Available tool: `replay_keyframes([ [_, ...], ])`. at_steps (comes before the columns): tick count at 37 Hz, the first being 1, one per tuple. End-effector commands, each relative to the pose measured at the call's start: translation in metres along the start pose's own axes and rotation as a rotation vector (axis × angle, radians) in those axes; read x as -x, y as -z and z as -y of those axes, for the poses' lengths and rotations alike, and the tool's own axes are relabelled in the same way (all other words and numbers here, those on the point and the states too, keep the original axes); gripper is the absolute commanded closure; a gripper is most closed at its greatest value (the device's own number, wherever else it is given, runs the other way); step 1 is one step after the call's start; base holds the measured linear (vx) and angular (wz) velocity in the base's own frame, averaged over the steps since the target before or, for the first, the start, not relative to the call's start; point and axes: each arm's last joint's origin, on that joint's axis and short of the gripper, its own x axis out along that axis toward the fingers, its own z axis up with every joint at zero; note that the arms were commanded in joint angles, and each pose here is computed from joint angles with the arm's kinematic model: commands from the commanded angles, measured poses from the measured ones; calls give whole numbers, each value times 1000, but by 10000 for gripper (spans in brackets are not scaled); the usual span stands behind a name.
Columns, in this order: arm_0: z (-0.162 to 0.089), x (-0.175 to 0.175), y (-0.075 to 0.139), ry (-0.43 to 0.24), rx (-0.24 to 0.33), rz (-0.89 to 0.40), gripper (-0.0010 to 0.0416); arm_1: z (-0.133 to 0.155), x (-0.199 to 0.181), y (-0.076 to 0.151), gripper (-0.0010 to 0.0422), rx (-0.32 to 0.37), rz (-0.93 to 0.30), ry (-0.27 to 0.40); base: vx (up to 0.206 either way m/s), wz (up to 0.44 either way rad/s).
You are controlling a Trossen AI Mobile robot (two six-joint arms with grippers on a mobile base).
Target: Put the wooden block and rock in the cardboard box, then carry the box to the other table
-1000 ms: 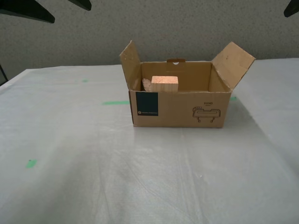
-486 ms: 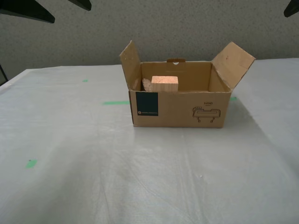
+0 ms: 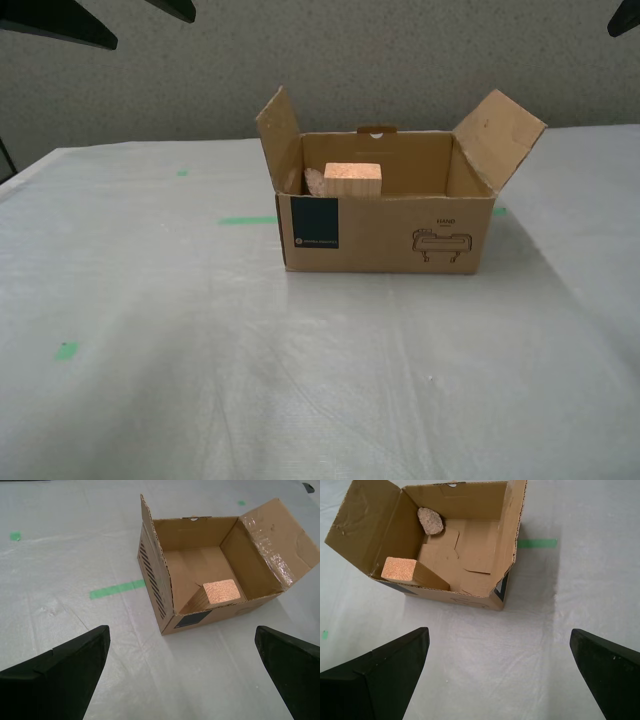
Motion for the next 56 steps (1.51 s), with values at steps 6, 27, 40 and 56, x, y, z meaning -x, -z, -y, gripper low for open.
replay_keyframes([
  [6,0,0,0,4,-4,2,12,0,0,0,14,3,4,0,0,0],
  [27,0,0,0,4,-4,2,12,0,0,0,14,3,4,-1,0,0],
  [40,0,0,0,4,-4,2,12,0,0,0,14,3,4,-1,0,0],
  [56,0,0,0,4,-4,2,12,0,0,0,14,3,4,-1,0,0],
])
